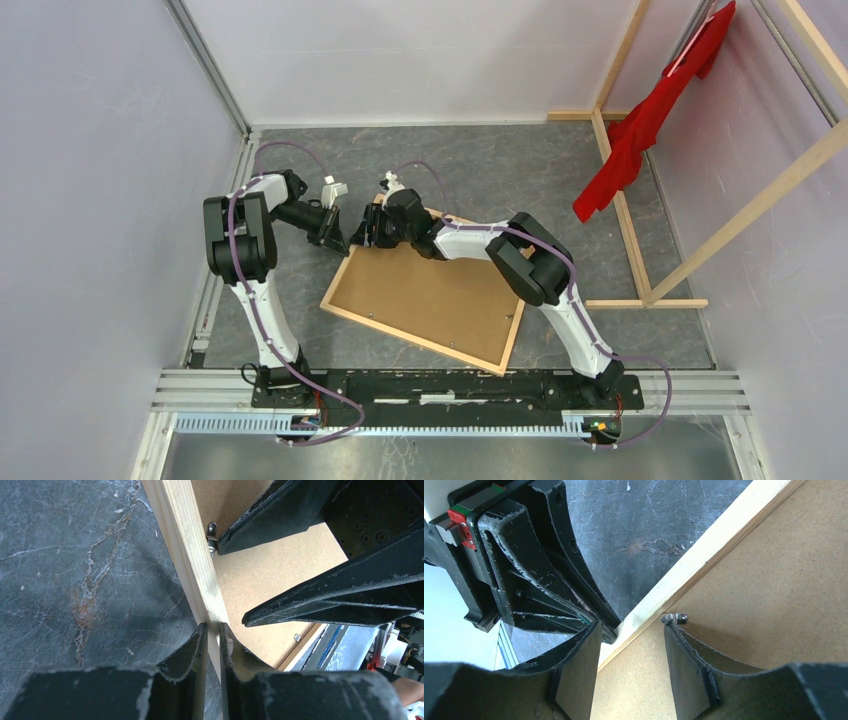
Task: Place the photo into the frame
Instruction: Install the photo frame at the center of the board.
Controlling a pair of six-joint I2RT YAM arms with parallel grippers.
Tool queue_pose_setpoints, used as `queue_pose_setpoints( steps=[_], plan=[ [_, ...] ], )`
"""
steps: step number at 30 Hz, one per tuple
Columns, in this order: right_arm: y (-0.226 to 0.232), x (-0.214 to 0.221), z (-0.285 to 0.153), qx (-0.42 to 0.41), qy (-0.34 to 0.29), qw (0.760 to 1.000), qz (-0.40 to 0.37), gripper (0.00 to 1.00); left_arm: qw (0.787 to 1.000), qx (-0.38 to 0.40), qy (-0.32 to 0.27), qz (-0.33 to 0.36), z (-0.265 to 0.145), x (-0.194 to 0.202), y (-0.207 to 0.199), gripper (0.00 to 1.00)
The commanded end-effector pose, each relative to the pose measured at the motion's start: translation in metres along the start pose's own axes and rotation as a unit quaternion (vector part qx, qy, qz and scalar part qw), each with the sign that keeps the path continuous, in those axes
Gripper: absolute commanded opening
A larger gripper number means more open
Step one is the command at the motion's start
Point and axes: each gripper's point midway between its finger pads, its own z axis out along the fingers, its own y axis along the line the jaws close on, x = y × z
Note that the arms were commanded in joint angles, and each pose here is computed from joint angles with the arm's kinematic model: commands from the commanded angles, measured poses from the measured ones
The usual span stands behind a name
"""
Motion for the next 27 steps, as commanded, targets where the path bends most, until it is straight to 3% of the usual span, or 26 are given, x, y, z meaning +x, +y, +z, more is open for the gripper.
queue_pose_setpoints(
  steps=[1,9,27],
  plan=[
    [-0.003,-0.008,0.010,0.005,-0.022,1.000,-0.003,0.56,0.999,-0.027,0.037,0.024,0.008,0.018,0.013,0.19],
    [-0.006,-0.020,-0.010,0.008,-0.032,0.999,-0.009,0.56,0.998,-0.030,0.040,0.026,0.007,0.020,0.013,0.19],
    [-0.013,-0.015,-0.001,0.017,-0.017,1.000,-0.012,0.56,0.999,-0.028,0.040,0.024,0.008,0.020,0.014,0.19]
  ],
)
